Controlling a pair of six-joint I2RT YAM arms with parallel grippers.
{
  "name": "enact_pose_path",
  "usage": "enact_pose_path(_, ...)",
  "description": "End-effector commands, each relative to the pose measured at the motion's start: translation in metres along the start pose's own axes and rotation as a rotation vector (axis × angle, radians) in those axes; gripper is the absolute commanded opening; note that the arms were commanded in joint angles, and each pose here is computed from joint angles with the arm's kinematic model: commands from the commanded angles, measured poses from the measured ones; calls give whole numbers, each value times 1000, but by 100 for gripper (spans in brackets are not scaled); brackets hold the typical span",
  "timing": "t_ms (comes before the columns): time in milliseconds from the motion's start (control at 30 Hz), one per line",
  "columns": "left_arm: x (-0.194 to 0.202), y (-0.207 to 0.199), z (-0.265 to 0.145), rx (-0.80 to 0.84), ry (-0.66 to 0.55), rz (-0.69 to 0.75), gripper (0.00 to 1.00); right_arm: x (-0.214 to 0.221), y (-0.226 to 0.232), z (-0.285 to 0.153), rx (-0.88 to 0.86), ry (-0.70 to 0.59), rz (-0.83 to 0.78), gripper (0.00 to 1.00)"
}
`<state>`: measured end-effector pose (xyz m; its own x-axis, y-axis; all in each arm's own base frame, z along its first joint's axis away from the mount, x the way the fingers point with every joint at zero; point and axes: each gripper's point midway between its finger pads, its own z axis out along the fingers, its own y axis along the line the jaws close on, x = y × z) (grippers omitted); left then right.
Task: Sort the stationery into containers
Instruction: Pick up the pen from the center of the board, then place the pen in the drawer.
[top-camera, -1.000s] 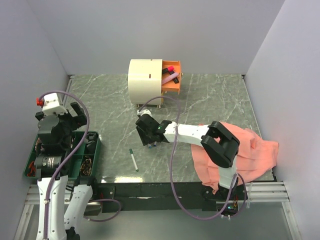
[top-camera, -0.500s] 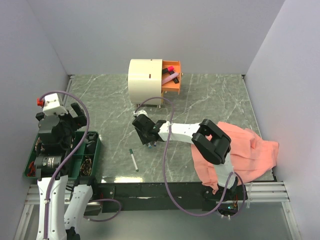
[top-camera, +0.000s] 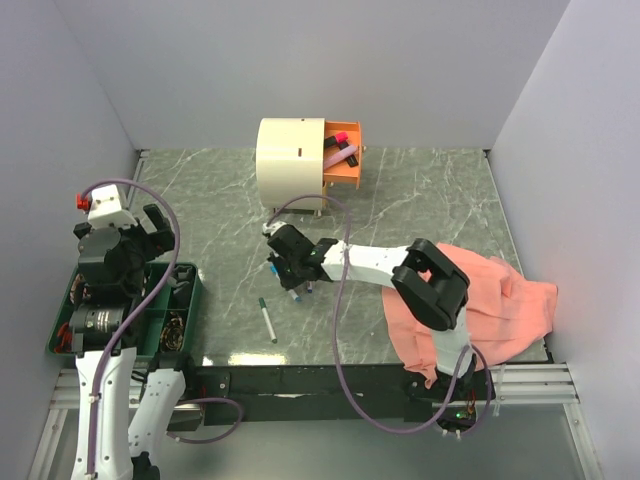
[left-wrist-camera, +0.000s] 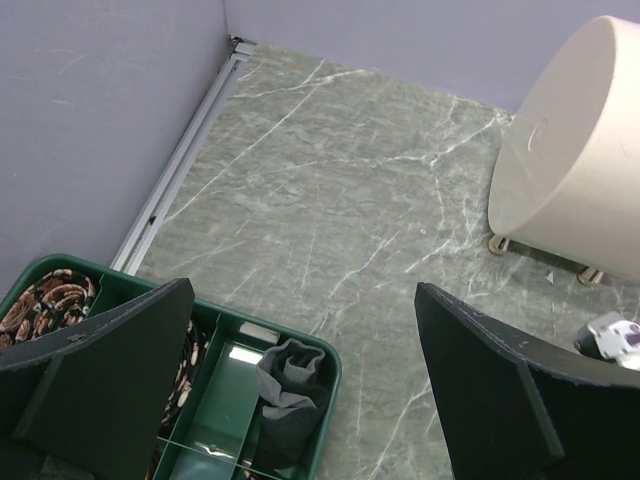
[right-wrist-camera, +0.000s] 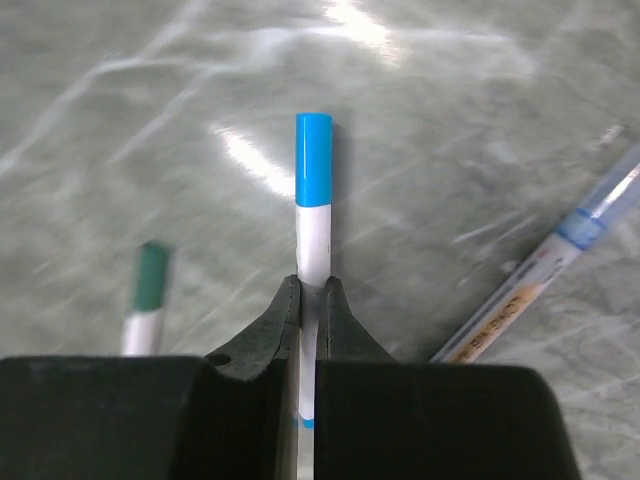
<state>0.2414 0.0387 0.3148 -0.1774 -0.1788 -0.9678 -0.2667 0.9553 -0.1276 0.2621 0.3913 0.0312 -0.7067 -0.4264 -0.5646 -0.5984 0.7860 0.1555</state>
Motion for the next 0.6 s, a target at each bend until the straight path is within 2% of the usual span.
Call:
enact_pose_path(0, -11, 1, 4, -1, -49, 14, 100, -78, 54, -93, -214, -219, -105, 0)
enact_pose_path(33, -12, 1, 5, -8, -53, 13, 99, -89, 60, -108, -239, -253, -126, 0)
enact_pose_path(167, -14, -1, 16, -12, -50, 9, 99, -153, 75, -204, -309, -522, -186, 0)
enact_pose_path(267, -18, -6, 23, 1, -52, 5, 99, -192, 59, -252, -229, -695, -191, 0)
enact_pose_path(367, -25, -12, 29, 21, -61, 5, 99, -228, 36, -281, -167, -794, -142, 0)
enact_pose_path(567, -34, -21, 38, 50, -67, -6, 100, -295, -53, -308, 36, -911, 33, 0)
